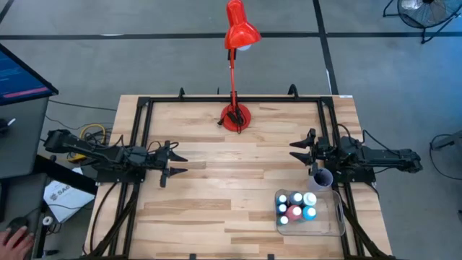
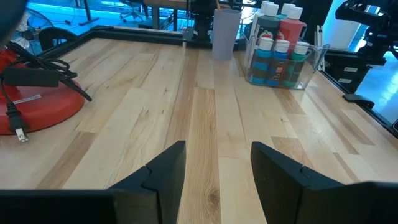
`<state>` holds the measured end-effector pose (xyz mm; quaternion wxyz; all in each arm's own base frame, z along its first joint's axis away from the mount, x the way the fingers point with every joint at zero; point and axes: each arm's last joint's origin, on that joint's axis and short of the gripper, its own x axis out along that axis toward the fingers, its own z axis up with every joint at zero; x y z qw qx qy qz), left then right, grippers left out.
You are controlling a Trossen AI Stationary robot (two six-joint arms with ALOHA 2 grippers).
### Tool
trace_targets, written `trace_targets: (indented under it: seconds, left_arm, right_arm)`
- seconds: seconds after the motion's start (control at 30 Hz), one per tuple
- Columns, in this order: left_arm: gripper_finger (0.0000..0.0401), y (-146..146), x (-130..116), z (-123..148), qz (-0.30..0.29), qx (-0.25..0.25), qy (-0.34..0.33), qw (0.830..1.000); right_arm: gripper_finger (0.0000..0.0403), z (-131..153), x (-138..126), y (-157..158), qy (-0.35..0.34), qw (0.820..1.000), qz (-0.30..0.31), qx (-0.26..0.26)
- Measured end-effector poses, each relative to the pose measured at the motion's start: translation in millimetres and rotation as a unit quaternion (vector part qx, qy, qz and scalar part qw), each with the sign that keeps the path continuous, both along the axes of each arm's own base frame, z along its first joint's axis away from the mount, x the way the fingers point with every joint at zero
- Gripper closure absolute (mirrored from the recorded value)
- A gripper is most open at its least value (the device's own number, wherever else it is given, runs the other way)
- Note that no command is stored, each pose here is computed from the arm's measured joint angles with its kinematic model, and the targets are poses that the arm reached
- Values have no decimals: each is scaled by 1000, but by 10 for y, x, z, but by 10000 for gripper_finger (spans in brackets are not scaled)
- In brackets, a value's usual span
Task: Pick & Place Paint Supplies
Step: Return to Home Position
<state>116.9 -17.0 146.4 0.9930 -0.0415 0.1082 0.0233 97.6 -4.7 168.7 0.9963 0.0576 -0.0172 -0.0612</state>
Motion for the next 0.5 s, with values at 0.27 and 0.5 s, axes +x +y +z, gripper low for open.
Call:
trace_targets:
  seconds: [0.27,0.5]
  left_arm:
    - [238,0,1,2,0,0,-1,1000]
    - [238,0,2,8,0,-1,-4,1000]
  right_arm:
    - [234,0,0,0,0,1000,0,0]
    - [232,1,0,0,0,1000,0,0]
